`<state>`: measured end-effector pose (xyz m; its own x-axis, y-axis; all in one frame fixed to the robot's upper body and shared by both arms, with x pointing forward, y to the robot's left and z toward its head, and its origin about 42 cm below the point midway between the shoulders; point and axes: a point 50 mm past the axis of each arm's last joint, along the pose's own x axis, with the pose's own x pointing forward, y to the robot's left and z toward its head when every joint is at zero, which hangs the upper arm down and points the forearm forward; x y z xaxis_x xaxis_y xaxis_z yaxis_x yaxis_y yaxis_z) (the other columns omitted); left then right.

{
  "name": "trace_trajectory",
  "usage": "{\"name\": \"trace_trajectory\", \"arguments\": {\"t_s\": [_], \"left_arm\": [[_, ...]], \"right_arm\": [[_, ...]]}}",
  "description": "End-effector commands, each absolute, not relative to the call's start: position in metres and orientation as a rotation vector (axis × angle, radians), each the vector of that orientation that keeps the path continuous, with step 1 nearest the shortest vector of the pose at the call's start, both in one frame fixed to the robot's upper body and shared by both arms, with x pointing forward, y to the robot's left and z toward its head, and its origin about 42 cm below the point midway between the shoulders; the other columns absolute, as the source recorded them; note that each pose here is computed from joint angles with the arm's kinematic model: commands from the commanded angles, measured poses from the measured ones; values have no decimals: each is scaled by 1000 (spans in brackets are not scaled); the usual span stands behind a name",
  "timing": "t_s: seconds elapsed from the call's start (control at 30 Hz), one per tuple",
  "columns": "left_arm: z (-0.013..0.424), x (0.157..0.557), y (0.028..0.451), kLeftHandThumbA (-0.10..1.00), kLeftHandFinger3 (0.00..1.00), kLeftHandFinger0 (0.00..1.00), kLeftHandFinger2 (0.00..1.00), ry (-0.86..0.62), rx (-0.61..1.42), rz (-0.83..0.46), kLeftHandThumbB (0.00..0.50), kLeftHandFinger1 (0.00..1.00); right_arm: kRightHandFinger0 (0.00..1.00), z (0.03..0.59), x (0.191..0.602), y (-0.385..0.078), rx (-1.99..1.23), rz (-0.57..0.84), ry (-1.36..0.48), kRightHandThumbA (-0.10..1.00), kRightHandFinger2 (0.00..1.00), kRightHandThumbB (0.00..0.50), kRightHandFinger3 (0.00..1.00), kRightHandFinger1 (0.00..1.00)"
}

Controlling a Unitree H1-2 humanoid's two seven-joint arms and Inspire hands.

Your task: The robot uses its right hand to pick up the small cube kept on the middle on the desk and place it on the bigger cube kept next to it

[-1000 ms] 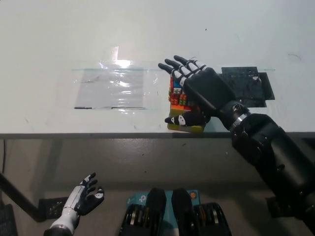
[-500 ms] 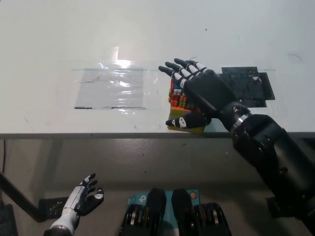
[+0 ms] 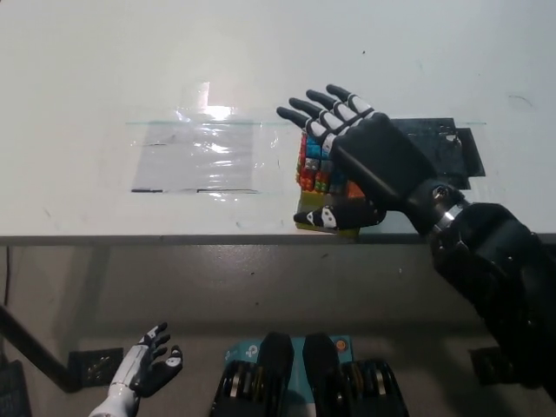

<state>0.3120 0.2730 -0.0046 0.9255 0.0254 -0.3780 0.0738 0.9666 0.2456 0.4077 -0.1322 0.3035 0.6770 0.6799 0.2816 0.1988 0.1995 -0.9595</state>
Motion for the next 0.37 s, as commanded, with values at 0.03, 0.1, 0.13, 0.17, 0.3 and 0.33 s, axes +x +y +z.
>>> {"name": "trace_trajectory", "arguments": {"t_s": [0.03,0.1,0.13,0.17,0.3,0.33], "left_arm": [[0,310,272,313,1000,1000,1000,355,282,-10,301,1000],[-1,308,272,336,1000,1000,1000,358,308,-11,305,1000],[-3,306,273,329,1000,1000,1000,361,296,-9,312,1000],[-3,305,272,317,1000,1000,1000,360,278,-6,315,1000],[-3,304,272,307,1000,1000,1000,366,255,9,325,1000],[-4,302,271,308,1000,1000,1000,372,250,9,325,1000]], "right_arm": [[1000,343,406,-136,-1407,326,-905,1000,1000,500,1000,1000],[1000,348,408,-139,-1401,316,-913,1000,1000,500,1000,1000],[1000,351,408,-141,-1408,303,-917,1000,1000,500,1000,1000],[1000,356,409,-143,-1423,281,-921,1000,1000,500,1000,1000],[1000,368,398,-155,-1413,245,-913,1000,1000,500,1000,1000],[1000,368,394,-158,-1410,239,-919,1000,1000,500,1000,1000]]}}
